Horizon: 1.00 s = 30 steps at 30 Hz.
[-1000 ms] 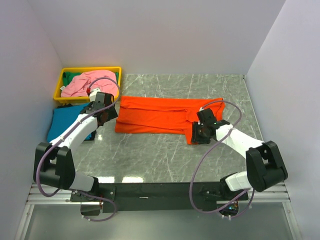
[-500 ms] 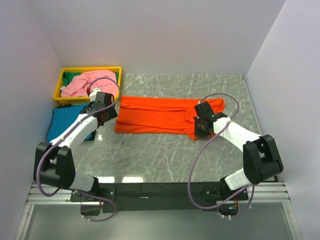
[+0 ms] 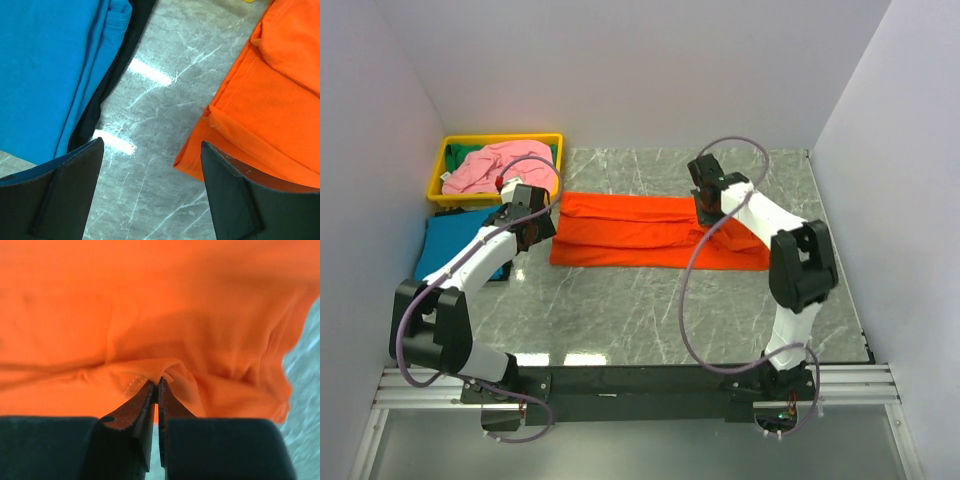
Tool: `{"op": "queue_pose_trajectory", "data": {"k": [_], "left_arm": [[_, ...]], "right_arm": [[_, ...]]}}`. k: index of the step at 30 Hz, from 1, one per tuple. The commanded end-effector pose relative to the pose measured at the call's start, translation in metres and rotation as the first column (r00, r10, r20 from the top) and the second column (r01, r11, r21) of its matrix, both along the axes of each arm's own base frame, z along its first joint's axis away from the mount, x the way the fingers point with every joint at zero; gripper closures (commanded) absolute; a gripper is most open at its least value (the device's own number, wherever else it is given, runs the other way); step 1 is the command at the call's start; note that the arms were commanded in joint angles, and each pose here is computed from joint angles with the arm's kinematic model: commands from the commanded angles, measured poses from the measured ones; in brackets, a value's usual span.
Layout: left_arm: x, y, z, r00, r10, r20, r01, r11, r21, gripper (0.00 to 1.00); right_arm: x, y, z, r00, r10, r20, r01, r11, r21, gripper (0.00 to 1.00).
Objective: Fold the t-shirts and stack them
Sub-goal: Fold the tshirt
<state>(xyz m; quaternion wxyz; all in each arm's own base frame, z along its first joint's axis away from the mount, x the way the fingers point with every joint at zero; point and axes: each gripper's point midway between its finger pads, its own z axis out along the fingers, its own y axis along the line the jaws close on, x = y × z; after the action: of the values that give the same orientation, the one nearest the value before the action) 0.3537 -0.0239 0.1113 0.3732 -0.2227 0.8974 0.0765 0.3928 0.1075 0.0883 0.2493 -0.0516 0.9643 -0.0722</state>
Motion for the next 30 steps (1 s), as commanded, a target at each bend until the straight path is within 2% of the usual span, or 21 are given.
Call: {"op": "queue_pose_trajectory", "data": {"k": [1,2,6,9,12,13,15,16,18,19,22,26,30], "left_arm": [[0.013,-0.007,0.013,0.999,-0.028,0.042,0.028,1.0,-0.009,0.16],[0.013,-0.008,0.013,0.999,-0.03,0.042,0.031,0.999,-0.01,0.16],[0.013,-0.01,0.011,0.999,-0.036,0.037,0.037,0.999,-0.013,0.16],[0.013,-0.011,0.01,0.999,-0.039,0.032,0.039,0.999,-0.013,0.16],[0.013,-0.012,0.009,0.999,-0.044,0.028,0.045,0.999,-0.015,0.16],[0.013,-0.013,0.008,0.999,-0.045,0.026,0.046,0.999,-0.016,0.16],[0.012,-0.014,0.007,0.999,-0.05,0.022,0.05,0.999,-0.016,0.16],[0.013,-0.015,0.007,0.998,-0.053,0.022,0.054,0.998,-0.019,0.16],[0.013,-0.015,0.007,0.998,-0.052,0.024,0.053,0.998,-0.02,0.16],[0.013,-0.015,0.007,0.998,-0.055,0.022,0.056,0.998,-0.021,0.16],[0.013,-0.017,0.006,0.998,-0.06,0.018,0.06,0.998,-0.024,0.16],[0.013,-0.017,0.006,0.998,-0.063,0.018,0.064,0.998,-0.022,0.16],[0.013,-0.016,0.005,0.998,-0.061,0.014,0.061,0.998,-0.016,0.16]], "right_arm": [[0.035,-0.009,0.017,0.999,-0.012,0.05,0.015,0.999,-0.053,0.89],[0.041,-0.013,0.016,0.998,-0.041,0.055,0.043,0.998,-0.046,0.85],[0.065,-0.026,0.033,0.98,-0.14,0.138,0.146,0.989,-0.028,0.58],[0.067,-0.027,0.053,0.964,-0.162,0.211,0.163,0.987,0.017,0.5],[0.051,-0.02,0.055,0.971,-0.126,0.204,0.115,0.991,0.066,0.5],[0.037,-0.018,0.04,0.981,-0.107,0.162,0.095,0.992,0.082,0.5],[0.026,-0.013,0.043,0.979,-0.108,0.175,0.085,0.987,0.135,0.5],[0.01,-0.012,0.025,0.985,-0.107,0.131,0.087,0.984,0.153,0.5],[0.0,-0.011,0.025,0.982,-0.115,0.149,0.087,0.979,0.183,0.51],[-0.012,-0.012,0.011,0.987,-0.109,0.119,0.086,0.979,0.186,0.52],[-0.025,-0.002,0.002,0.993,-0.049,0.108,0.023,0.972,0.233,0.53],[-0.027,-0.007,-0.013,0.996,0.002,0.091,-0.018,0.985,0.17,0.53],[-0.012,0.0,-0.018,0.995,0.04,0.092,-0.056,0.984,0.169,0.53]]}}
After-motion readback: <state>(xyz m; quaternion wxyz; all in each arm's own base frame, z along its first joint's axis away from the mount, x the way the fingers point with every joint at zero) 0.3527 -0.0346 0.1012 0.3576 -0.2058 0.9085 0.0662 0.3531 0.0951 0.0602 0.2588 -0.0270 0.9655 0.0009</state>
